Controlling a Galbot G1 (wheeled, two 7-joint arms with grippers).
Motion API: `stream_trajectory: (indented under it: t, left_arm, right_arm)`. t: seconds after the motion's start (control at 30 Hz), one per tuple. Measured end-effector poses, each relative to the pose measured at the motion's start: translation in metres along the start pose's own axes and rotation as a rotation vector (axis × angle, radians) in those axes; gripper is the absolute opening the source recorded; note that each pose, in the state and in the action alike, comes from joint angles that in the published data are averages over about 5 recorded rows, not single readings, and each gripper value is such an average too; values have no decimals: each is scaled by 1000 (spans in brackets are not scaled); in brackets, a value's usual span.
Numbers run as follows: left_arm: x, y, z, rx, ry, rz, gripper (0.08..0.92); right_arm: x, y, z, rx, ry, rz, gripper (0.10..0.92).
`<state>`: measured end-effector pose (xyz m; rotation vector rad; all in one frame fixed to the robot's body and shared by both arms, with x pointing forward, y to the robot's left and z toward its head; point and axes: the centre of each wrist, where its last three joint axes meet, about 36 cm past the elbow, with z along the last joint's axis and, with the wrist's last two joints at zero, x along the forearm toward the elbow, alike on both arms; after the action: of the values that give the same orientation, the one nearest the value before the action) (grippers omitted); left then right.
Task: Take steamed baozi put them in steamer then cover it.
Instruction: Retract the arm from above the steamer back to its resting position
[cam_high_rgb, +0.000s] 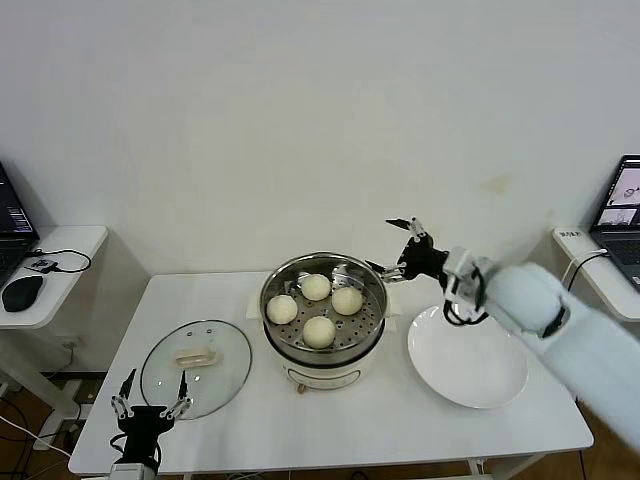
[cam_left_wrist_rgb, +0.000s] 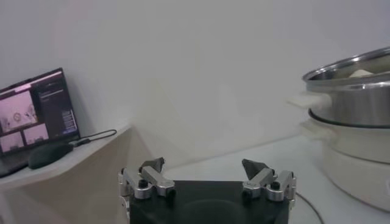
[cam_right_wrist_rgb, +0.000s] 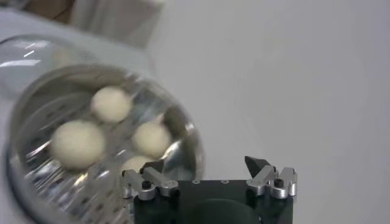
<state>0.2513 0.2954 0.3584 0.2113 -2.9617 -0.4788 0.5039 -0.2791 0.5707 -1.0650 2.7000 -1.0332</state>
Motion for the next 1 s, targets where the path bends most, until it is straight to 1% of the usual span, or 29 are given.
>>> stream_trajectory:
  t: [0.07,0.13,0.2,0.27,0.4,0.5,0.63,0.77,0.87,1.0]
  left_arm:
    - [-1,0,2,-16,2,-1,823]
    - [-4,1,5,-41,1,-5,823]
    - [-7,3,8,-82,-4,-14,823]
    - [-10,7,13,-145,-14,-22,823]
    - [-19,17,27,-327,-45,-28,823]
    - [-24,25,38,-489,-73,-12,823]
    - [-32,34,51,-696,-104,35,823]
    - [-43,39,59,-864,-124,91,823]
    - [-53,40,63,-959,-136,125,823]
    - [-67,41,67,-1046,-143,156,823]
  right_arm:
    - [7,15,14,-38,-63,72,822]
    - [17,31,31,-86,-106,149,823]
    - [30,50,51,-139,-127,226,823]
    - [47,70,71,-193,-127,305,823]
    - [88,111,109,-289,-75,458,823]
    - [119,140,128,-344,-17,555,823]
    - [152,168,143,-390,57,671,823]
    - [177,189,153,-419,125,763,823]
    - [192,203,158,-434,169,809,823]
    - [207,220,160,-446,210,842,823]
